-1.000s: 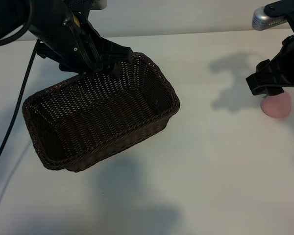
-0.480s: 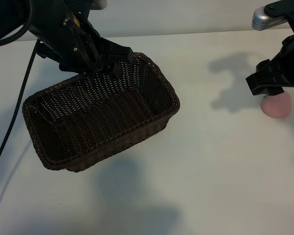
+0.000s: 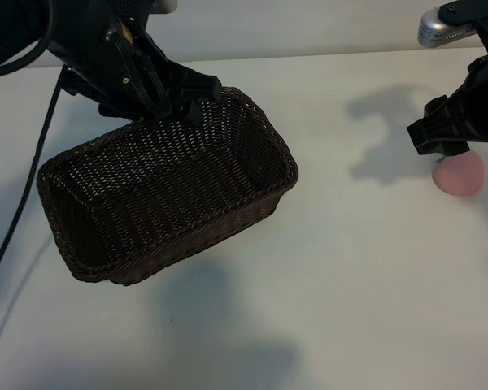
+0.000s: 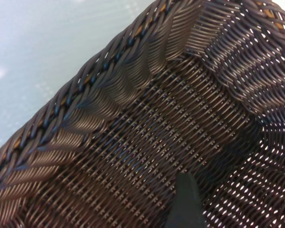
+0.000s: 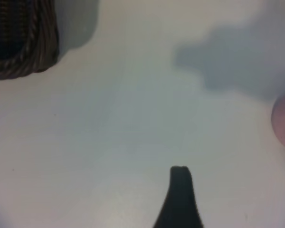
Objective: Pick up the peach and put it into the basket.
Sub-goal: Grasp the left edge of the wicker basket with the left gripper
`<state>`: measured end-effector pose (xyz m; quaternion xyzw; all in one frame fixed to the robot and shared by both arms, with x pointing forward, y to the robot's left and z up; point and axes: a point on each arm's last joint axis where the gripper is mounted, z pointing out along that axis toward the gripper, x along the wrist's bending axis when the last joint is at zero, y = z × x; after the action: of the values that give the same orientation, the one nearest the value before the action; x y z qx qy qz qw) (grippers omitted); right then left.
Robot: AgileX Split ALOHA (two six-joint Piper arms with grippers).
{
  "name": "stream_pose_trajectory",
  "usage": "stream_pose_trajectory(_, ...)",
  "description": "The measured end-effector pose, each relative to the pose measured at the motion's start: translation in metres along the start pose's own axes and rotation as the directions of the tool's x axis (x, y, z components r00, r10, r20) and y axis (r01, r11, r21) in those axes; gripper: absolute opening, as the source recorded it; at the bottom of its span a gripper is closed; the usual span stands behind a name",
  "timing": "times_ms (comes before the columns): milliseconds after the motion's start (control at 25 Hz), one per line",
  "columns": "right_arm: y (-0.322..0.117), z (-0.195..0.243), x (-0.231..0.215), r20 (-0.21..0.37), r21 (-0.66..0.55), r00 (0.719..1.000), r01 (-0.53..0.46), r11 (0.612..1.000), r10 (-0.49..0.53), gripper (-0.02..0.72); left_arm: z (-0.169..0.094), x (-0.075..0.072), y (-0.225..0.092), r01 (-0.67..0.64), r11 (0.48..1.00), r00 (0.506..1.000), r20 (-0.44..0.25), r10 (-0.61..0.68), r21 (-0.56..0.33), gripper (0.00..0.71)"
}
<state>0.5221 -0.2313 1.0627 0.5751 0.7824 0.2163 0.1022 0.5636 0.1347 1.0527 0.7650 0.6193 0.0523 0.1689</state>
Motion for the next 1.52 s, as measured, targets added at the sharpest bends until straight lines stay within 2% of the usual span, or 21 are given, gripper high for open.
stream_pose_trajectory(80,0.000,0.000,0.000,0.000,0.000,1.000,0.000,1.000,0.000,0.562,0.000,0.004,-0.003,0.025,0.999,0.999,-0.037,-0.024,0.032,0.552)
stream_pose_trajectory(200,0.000,0.000,0.000,0.000,0.000,1.000,0.000,1.000,0.000,0.562,-0.001,0.013,-0.009,0.068,0.994,0.988,-0.145,-0.055,0.088,0.552)
stream_pose_trajectory(320,0.000,0.000,0.000,0.000,0.000,1.000,0.000,1.000,0.000,0.562,-0.012,0.023,-0.013,0.111,0.990,0.965,-0.247,-0.086,0.090,0.552)
stream_pose_trajectory(520,0.000,0.000,0.000,0.000,0.000,1.000,-0.001,1.000,0.001,0.562,-0.039,0.032,-0.019,0.164,0.986,0.933,-0.329,-0.148,0.021,0.552)
stream_pose_trajectory(640,0.000,0.000,0.000,0.000,0.000,1.000,-0.001,1.000,0.001,0.562,-0.042,0.038,-0.032,0.197,0.980,0.919,-0.351,-0.179,0.015,0.552)
stream_pose_trajectory(920,0.000,0.000,0.000,0.000,0.002,1.000,-0.001,1.000,0.001,0.562,-0.033,0.071,-0.072,0.333,0.943,0.887,-0.337,-0.316,-0.010,0.552)
stream_pose_trajectory(1040,0.000,0.000,0.000,0.000,0.002,1.000,-0.001,1.000,0.001,0.562,-0.028,0.084,-0.085,0.414,0.910,0.863,-0.308,-0.401,-0.023,0.552)
stream_pose_trajectory(1160,0.000,0.000,0.000,-0.001,0.004,1.000,-0.001,1.000,0.001,0.562,-0.017,0.098,-0.096,0.491,0.870,0.824,-0.306,-0.477,-0.035,0.552)
stream_pose_trajectory(1440,0.000,0.000,0.002,-0.018,0.004,1.000,-0.016,1.000,0.016,0.562,0.001,0.099,-0.098,0.547,0.832,0.801,-0.232,-0.552,-0.094,0.552)
stream_pose_trajectory(1520,0.000,0.000,0.002,-0.020,0.005,1.000,-0.018,1.000,0.018,0.562,0.006,0.099,-0.096,0.557,0.826,0.794,-0.234,-0.561,-0.086,0.552)
